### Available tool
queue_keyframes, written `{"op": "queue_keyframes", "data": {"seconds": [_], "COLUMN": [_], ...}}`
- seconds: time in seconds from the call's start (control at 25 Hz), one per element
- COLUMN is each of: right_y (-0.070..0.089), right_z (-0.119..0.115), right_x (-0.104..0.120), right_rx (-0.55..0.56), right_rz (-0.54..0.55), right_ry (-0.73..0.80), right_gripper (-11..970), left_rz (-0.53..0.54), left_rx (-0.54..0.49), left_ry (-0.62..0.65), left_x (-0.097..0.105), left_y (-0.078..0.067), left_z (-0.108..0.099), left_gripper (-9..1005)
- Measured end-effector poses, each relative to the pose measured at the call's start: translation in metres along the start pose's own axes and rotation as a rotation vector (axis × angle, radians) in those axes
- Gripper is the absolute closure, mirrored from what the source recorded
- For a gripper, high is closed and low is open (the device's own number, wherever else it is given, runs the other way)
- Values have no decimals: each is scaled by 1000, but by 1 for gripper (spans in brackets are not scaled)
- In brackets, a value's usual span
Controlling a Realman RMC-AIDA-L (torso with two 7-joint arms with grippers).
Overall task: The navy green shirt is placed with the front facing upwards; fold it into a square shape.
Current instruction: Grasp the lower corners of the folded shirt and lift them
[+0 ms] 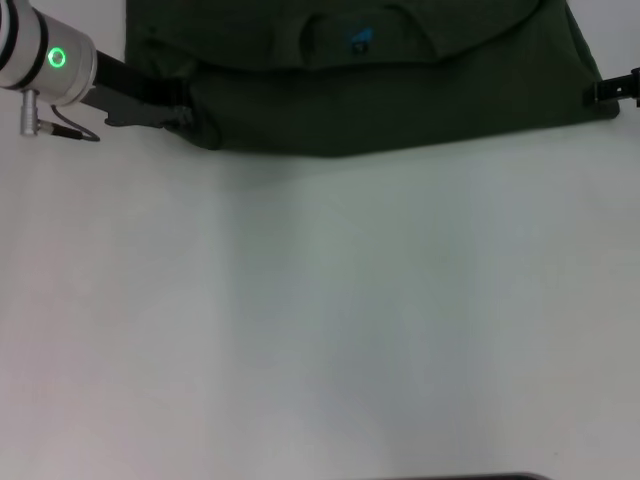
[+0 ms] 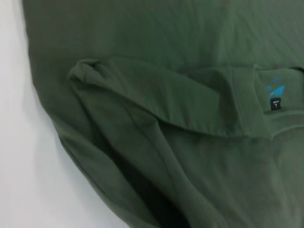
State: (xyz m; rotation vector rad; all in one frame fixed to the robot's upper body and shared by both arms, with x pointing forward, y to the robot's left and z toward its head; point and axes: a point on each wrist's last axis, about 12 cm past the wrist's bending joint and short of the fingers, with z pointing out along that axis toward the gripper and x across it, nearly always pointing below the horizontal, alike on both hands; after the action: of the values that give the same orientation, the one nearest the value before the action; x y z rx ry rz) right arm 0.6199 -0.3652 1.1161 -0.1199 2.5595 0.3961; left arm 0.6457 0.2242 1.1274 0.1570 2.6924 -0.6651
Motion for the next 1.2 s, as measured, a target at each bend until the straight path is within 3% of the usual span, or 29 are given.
{"op": "queue_keyframes", "data": {"seconds": [0.28,1.2], "right_y": [-2,14], "right_z": [9,33], "right_x": [5,4], "right_rx": [21,31], "right_rz": [20,31], "right_ry": [-18,-52], "right_gripper": [32,31], "left_rz": [-9,-9], "left_rx": [-2,-5], "left_ry": [-1,-6], "left_x": [2,2], "left_y": [0,0], "left_z": [2,3], "left_gripper": [969,967]}}
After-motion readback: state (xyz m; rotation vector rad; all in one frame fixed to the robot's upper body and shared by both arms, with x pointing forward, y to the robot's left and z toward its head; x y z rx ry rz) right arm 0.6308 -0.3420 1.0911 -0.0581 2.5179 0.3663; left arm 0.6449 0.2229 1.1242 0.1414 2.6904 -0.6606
